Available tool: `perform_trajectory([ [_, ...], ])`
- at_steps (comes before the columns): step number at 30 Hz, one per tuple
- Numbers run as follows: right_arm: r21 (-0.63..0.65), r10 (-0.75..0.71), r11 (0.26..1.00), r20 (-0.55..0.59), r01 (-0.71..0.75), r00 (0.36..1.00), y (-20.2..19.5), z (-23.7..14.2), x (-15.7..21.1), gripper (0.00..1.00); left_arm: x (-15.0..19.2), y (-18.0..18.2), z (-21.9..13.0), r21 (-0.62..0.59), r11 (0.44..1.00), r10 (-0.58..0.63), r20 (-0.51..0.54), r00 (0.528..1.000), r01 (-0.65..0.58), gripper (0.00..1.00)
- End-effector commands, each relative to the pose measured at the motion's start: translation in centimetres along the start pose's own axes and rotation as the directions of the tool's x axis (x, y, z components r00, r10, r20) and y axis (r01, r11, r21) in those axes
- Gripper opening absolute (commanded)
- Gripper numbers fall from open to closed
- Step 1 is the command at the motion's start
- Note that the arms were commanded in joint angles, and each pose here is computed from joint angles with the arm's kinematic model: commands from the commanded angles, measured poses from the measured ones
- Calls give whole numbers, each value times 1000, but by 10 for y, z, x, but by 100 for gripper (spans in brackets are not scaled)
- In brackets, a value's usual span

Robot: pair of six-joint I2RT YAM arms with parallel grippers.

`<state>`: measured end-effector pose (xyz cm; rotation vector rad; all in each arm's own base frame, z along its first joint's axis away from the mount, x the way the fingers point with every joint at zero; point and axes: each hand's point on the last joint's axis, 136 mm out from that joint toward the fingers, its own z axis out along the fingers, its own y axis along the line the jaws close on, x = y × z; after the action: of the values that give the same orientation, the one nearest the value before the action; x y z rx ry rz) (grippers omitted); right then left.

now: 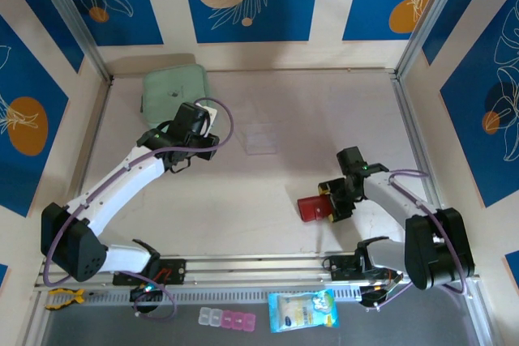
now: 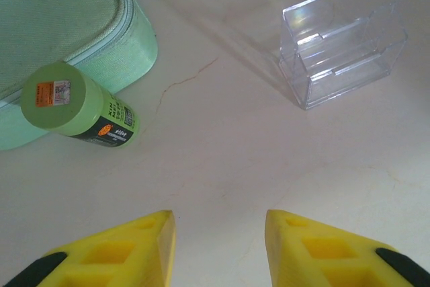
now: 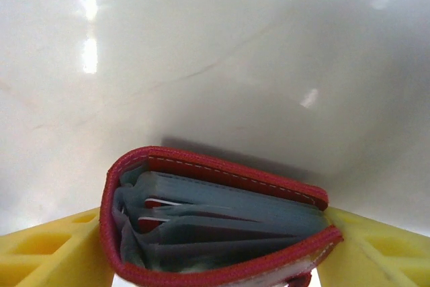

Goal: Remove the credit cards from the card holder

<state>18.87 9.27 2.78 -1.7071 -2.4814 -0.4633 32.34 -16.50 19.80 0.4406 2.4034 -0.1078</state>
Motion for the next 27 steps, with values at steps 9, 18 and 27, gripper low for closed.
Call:
perform_trajectory([
  [9,61,-451,890,-37,453,892,55,14,35,65,11,-8,18,44,988,-145,-27,989,146,40],
  [18,81,-763,634,-101,769,639,110,38,97,65,28,5,16,-16,968,-252,-24,967,252,40],
  [27,104,-925,335,-152,936,348,139,63,153,68,68,-6,29,28,909,-413,-92,906,417,41],
])
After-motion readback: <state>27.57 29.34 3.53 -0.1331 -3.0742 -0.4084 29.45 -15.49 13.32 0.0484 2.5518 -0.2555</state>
